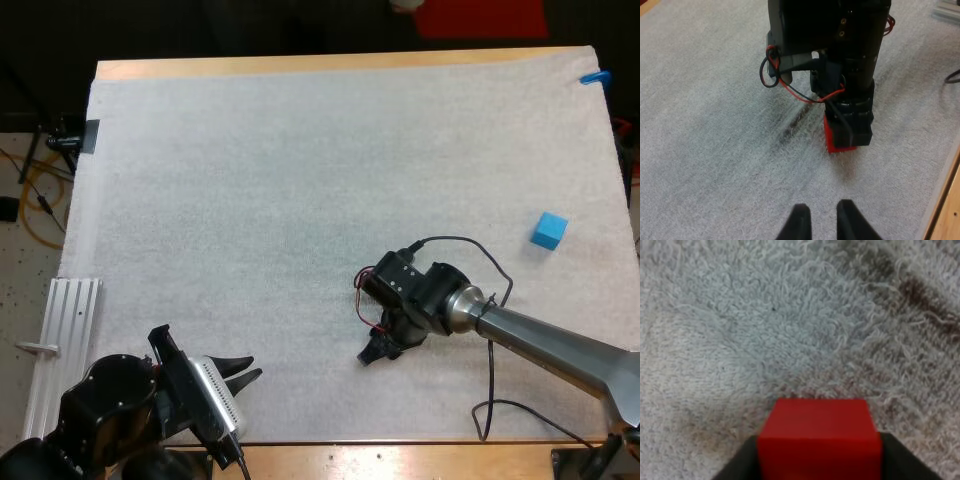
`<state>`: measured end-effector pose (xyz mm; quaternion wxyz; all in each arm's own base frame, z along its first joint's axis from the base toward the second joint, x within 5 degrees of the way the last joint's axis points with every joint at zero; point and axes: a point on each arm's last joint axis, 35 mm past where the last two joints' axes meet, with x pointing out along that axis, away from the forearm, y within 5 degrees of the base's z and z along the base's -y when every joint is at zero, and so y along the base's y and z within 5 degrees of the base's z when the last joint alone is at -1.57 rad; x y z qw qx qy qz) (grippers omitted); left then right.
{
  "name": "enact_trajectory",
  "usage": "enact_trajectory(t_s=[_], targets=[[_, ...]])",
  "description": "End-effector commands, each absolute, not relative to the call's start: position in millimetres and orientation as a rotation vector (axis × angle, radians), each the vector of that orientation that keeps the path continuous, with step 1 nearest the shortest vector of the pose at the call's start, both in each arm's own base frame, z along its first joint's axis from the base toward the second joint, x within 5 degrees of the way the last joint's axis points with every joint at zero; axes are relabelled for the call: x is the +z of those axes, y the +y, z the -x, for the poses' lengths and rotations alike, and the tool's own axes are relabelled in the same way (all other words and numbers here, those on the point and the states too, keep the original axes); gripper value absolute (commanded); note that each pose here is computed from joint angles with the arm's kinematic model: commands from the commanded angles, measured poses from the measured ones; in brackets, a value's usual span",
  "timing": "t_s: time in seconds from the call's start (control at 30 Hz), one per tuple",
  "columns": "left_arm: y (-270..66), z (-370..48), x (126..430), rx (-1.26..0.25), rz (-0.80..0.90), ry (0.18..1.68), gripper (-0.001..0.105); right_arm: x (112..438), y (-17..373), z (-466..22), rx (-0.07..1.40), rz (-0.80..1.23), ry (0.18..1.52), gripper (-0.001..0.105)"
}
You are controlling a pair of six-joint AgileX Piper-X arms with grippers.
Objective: Stack red cube on blue cube
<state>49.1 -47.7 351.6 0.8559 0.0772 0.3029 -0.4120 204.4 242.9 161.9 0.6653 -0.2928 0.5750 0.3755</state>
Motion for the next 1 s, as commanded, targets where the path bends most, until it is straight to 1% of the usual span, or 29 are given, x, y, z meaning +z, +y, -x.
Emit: enact_trajectory(t_s=[0.0, 0.03, 0.1, 0.17, 0.4, 0.53, 0.7, 0.97], targets=[[-48.3, -49.6, 352.1, -0.868, -0.169, 0.633, 0.011, 167.8, 245.5, -205.6, 0.851, 0.653, 1.282, 0.03], [-48.3, -49.6, 352.1, -0.868, -0.169, 0.633, 0.011, 170.8, 245.5, -205.7, 0.851, 0.655, 1.286, 0.028], [-48.3, -49.6, 352.1, -0.868, -0.169, 0.633, 0.011, 177.7, 245.9, -206.4, 0.85, 0.669, 1.281, 0.027], [-48.3, -49.6, 352.1, -0.868, -0.169, 0.633, 0.011, 188.8, 247.2, -208.6, 0.84, 0.685, 1.249, 0.027], [-48.3, -49.6, 352.1, -0.868, -0.169, 0.633, 0.011, 245.7, 238.9, -214.2, 0.739, 0.75, 1.152, 0.027], [-48.3, -49.6, 352.1, -0.868, -0.169, 0.633, 0.011, 267.9, 223.1, -225.7, 0.664, 0.728, 1.146, 0.027], [-48.3, -49.6, 352.1, -0.868, -0.169, 0.633, 0.011, 280.7, 194.5, -249.5, 0.572, 0.682, 1.152, 0.027], [-48.2, -49.5, 351.9, -0.868, -0.17, 0.635, 0.011, 282.4, 138.3, -284.9, 0.394, 0.62, 1.191, 0.027]])
